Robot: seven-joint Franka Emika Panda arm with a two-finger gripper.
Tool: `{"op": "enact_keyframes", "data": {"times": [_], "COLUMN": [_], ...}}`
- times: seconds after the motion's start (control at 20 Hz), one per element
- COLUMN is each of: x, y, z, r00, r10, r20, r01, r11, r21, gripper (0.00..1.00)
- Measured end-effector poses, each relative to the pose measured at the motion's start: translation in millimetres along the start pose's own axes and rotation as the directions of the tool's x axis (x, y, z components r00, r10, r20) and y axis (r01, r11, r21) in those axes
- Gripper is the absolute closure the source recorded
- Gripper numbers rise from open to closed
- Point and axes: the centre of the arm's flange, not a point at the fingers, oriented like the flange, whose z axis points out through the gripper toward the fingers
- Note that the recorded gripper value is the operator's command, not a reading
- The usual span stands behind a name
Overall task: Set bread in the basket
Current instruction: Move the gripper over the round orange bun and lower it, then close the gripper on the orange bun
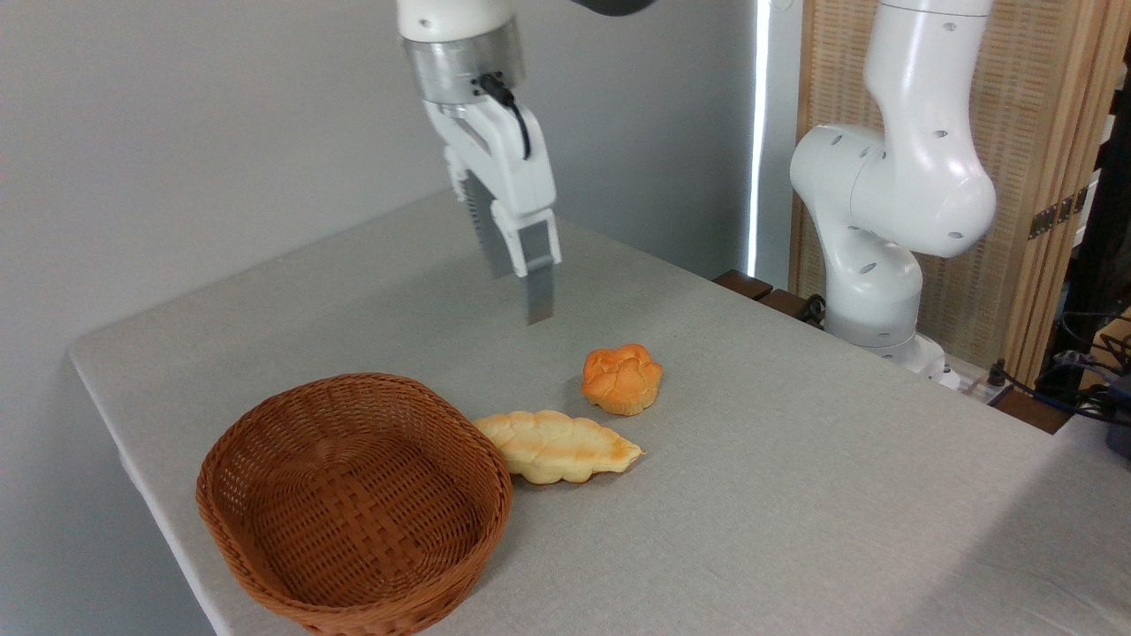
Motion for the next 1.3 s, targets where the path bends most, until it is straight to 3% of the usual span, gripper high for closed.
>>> {"op": "enact_keyframes", "data": {"times": [0.1, 0.25, 0.55, 0.95, 1.3], "x": [-12.0, -29.9, -40.6, -44.8, -43.2], "y": [15.8, 31.7, 35.9, 38.7, 33.1], "z": [18.7, 51.7, 83.7, 112.4, 135.2], "r00": [0.997, 0.981, 0.947, 0.943, 0.944], "r10": [0.072, 0.192, 0.322, 0.332, 0.327], "r20": [0.009, 0.018, 0.016, 0.033, 0.035], "r01": [-0.072, -0.191, -0.320, -0.325, -0.321], "r11": [0.997, 0.981, 0.945, 0.937, 0.939], "r21": [-0.015, -0.046, -0.072, -0.128, -0.127], "gripper": [0.00, 0.00, 0.00, 0.00, 0.00]}}
